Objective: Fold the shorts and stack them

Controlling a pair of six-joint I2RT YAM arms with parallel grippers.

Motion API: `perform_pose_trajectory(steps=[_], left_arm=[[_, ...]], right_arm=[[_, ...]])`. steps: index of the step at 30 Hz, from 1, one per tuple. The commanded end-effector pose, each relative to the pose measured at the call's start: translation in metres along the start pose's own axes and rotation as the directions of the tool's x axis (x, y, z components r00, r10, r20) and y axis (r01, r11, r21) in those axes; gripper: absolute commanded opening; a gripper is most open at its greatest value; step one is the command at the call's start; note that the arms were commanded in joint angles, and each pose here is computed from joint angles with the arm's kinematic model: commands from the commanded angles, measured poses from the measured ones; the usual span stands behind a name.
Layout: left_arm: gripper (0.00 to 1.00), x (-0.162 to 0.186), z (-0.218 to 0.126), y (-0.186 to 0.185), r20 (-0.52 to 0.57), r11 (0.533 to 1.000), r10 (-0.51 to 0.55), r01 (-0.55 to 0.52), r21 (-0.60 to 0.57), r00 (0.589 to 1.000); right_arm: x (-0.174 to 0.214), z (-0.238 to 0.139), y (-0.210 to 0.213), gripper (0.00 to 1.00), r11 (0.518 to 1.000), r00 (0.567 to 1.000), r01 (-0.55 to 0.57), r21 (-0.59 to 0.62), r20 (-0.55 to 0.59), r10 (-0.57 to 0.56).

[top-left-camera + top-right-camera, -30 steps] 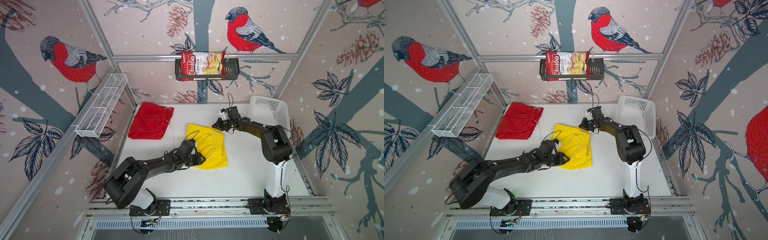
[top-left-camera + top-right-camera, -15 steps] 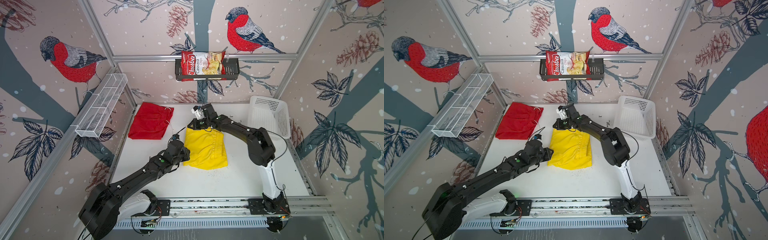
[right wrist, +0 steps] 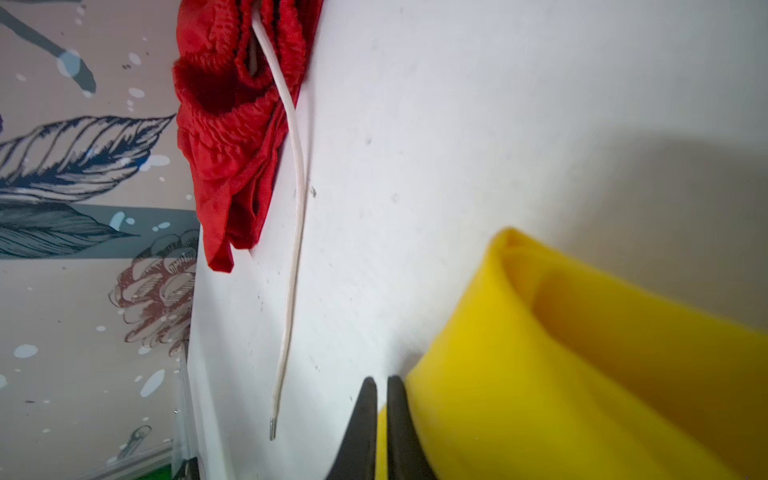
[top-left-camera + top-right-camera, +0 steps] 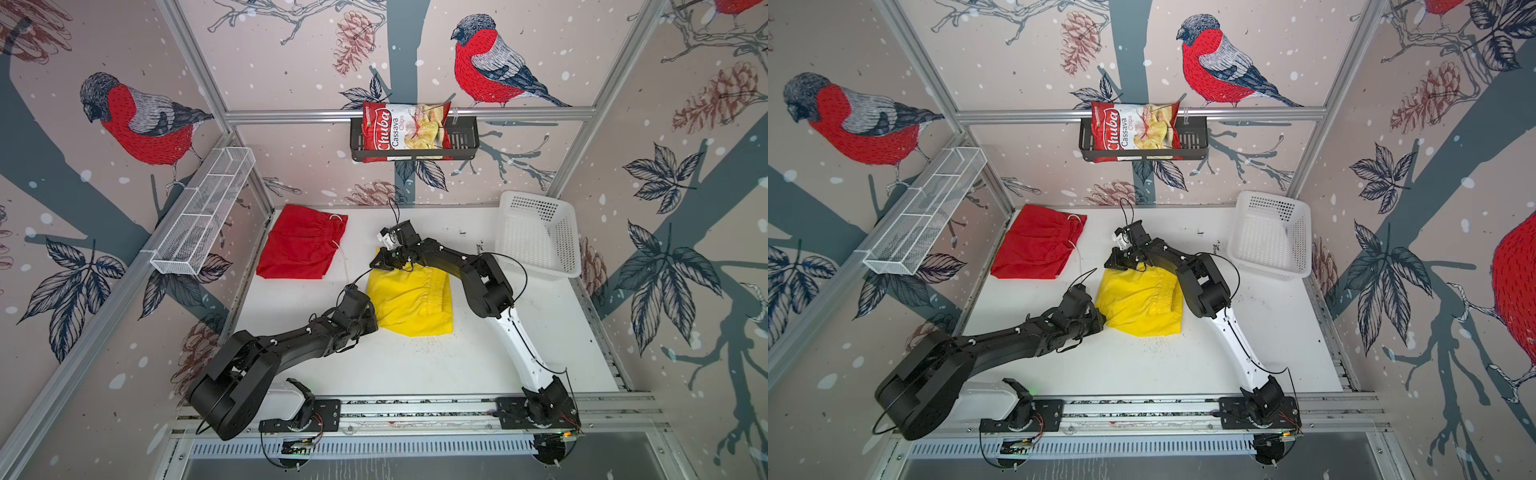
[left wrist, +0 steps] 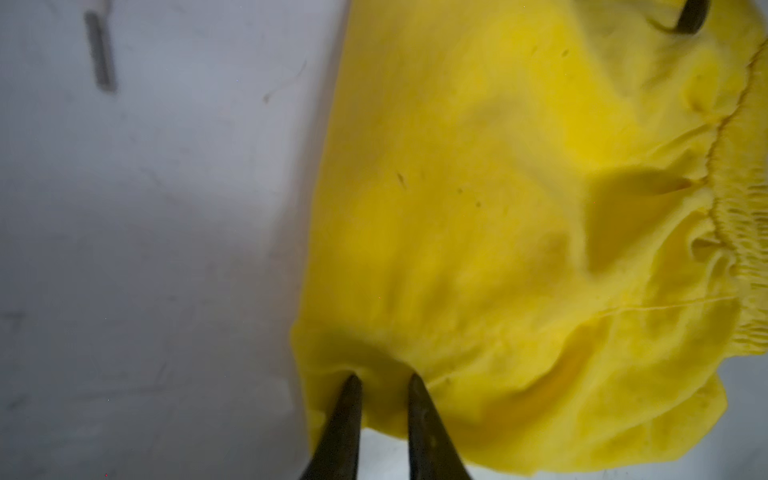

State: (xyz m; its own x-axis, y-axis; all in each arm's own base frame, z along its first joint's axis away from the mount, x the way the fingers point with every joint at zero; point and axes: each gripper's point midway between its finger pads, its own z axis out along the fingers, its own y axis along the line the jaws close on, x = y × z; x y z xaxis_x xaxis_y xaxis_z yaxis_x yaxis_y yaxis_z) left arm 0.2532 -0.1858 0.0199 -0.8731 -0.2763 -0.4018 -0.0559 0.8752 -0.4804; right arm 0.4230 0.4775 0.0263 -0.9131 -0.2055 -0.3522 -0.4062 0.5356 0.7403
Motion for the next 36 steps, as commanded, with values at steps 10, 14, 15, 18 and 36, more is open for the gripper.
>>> perform_pose_trajectory(steps=[10,14,15,18,36], left_arm=[[0.44,-0.098,-0.074,-0.043,0.293,0.996,0.090,-0.083,-0.036,0.952],[0.51,-0.120,-0.076,-0.038,0.351,0.994,0.113,-0.111,-0.025,0.930],[0.47,-0.121,-0.070,-0.038,0.353,0.992,0.118,-0.123,-0.008,0.928],[0.43,-0.119,-0.045,-0.033,0.339,0.990,0.095,-0.125,0.068,0.936],[0.52,-0.092,0.055,-0.027,0.084,0.962,-0.037,0.013,0.274,0.996]], right_arm=[[-0.049,-0.133,0.102,0.10,0.981,0.945,0.194,0.008,0.267,-0.189],[-0.050,-0.205,0.104,0.14,0.976,0.865,0.187,0.107,0.453,-0.216],[-0.048,-0.223,0.103,0.18,0.973,0.834,0.185,0.137,0.502,-0.230],[-0.031,-0.263,0.085,0.28,0.969,0.765,0.116,0.217,0.603,-0.226],[0.040,-0.356,0.005,0.50,0.936,0.572,-0.168,0.309,0.804,-0.163]])
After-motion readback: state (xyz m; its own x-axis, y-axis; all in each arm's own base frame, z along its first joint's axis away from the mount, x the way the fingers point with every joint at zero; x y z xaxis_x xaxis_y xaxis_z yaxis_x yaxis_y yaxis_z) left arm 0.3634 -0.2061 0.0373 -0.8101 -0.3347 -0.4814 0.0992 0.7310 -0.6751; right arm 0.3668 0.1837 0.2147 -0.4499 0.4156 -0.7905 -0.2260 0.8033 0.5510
